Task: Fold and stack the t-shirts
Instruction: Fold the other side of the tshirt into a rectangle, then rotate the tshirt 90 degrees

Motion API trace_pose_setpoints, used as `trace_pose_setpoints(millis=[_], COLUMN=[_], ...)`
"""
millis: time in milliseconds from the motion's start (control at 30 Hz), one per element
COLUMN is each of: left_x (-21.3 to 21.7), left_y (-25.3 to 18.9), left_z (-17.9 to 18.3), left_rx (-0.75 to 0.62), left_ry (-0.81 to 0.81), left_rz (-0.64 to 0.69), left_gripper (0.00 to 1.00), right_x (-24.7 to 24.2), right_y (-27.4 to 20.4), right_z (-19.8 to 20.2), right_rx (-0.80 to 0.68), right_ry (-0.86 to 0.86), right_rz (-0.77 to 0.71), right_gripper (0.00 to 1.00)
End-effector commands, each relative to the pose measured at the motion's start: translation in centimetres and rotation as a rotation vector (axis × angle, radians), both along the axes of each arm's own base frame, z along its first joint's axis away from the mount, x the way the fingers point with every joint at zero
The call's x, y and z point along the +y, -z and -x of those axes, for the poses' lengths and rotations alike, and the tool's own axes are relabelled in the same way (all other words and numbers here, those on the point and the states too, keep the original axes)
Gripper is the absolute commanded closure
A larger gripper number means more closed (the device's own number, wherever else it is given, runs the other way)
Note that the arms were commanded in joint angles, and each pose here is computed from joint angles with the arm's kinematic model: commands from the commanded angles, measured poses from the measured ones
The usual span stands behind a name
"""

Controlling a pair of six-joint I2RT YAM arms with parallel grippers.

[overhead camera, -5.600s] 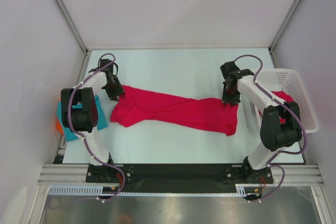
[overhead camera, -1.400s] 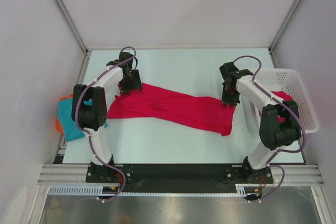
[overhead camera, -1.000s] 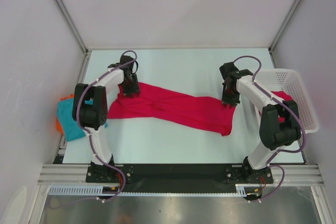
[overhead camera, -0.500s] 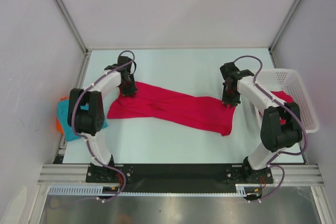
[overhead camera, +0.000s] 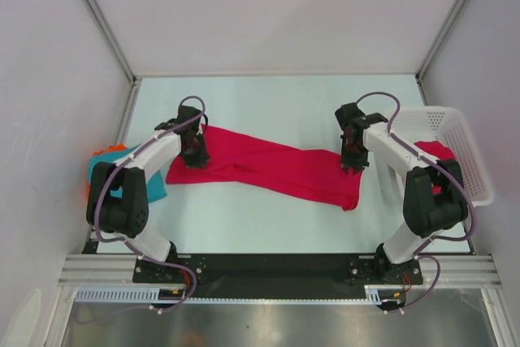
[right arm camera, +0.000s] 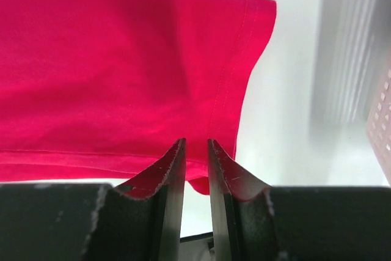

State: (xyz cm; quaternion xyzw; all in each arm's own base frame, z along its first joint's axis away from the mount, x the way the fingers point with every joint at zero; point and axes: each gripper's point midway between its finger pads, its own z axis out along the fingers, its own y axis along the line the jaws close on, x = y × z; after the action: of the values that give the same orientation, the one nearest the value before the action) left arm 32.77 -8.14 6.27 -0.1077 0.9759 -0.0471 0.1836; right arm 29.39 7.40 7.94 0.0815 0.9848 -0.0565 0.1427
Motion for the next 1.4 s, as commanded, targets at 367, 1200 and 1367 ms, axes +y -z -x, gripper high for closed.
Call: trace_pose_setpoints(millis=[367,1200,1367], left_x=[-0.1,-2.4,1.2], left_y=[-0.7,3.1,3.7], left_z=[4.5,-2.3,-1.0], left_rx=[-0.123,-0.021,0.000], left_ry=[-0.108,-0.041,-0.133], left_rz=[0.029,-0.008,-0.065], left_gripper=[0.69,0.60,0.60], right_x=[1.4,0.8,0.3], right_y=[0.0,0.1,0.5], right_z=[0.5,0.1,0.2], right_rx=[-0.018,-0.002,0.003], right_ry=[-0.020,-0.033,-0.033], right_rz=[-0.003,0.047,0.046], right_gripper=[0.75,0.75,0.75])
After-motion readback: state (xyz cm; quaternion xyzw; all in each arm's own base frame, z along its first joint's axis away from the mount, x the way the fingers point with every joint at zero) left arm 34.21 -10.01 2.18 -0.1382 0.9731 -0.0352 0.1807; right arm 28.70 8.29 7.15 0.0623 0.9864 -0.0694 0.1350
